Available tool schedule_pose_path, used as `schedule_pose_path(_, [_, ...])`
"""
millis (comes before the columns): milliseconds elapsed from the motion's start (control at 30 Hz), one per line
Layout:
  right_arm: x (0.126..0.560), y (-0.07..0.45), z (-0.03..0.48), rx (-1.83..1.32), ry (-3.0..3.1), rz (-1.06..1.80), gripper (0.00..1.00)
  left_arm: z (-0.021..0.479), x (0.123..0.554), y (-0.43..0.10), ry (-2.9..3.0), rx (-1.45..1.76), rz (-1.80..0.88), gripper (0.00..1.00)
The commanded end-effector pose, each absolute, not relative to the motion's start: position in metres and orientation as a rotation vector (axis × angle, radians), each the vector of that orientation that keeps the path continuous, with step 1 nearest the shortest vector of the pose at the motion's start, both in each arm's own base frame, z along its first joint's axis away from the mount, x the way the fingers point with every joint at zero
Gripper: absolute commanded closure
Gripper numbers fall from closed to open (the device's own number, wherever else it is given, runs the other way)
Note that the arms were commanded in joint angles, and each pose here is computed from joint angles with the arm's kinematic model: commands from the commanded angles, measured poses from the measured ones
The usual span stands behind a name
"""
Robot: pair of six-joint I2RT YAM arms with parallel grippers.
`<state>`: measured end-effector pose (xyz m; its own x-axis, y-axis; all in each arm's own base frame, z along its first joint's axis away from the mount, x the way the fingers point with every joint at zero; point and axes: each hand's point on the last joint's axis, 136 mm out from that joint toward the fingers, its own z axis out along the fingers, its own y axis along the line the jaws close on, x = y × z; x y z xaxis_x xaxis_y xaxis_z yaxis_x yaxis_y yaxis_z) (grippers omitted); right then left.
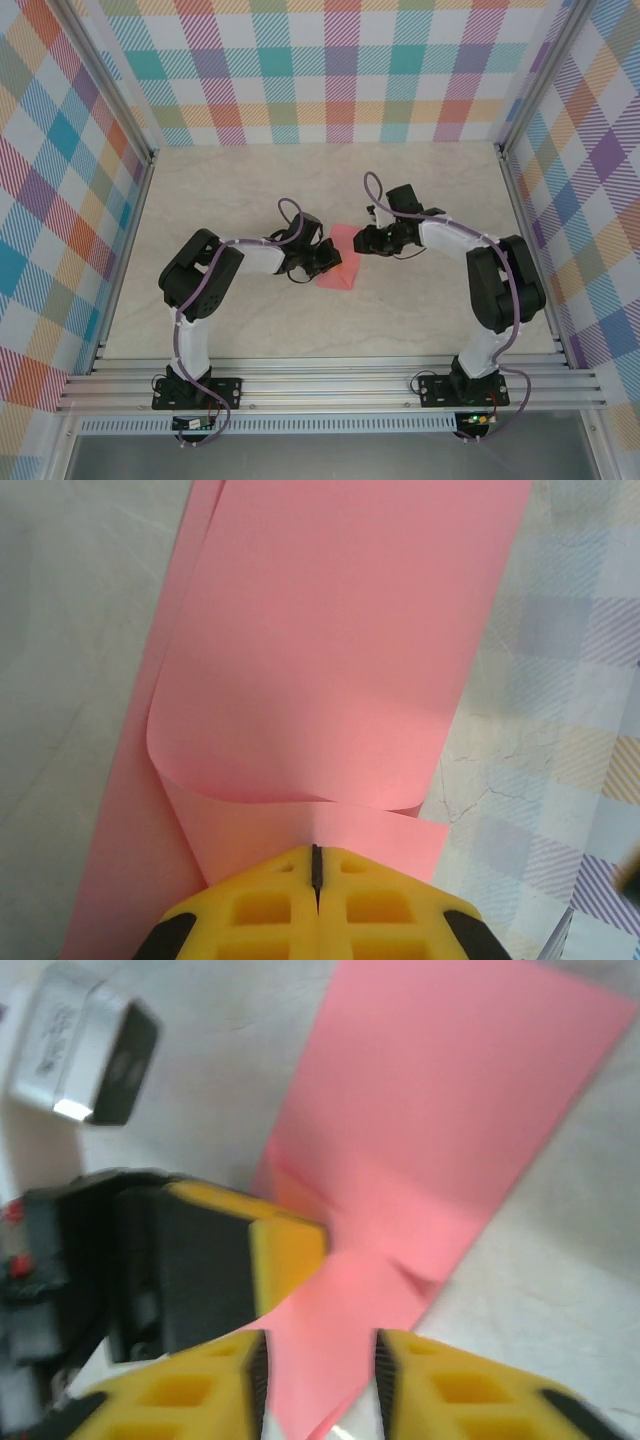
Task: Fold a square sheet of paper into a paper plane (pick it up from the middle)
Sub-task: Fold the triangle a second time at the center of the table.
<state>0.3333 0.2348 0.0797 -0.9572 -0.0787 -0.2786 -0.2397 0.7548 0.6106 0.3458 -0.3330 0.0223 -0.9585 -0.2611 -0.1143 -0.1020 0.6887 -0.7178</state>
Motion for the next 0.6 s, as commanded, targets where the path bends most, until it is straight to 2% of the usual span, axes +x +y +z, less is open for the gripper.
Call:
schedule_pose_path(0, [0.308, 0.253, 0.085, -0.190, 2.741, 1.251, 0.84, 0.005, 0.333, -0.322, 2.772, -0.303, -1.052, 1.00])
schedule_pose_path(100, [0.296, 0.264, 0.085, -0.182, 2.746, 1.374, 0.91, 0.006, 0.333, -0.322, 2.772, -0.302, -1.054, 1.00])
schedule_pose_path(567, [0.281, 0.282, 0.057, -0.224, 2.868, 1.338, 0.94, 0.013, 0.333, -0.324, 2.766, -0.286, -1.067, 1.00])
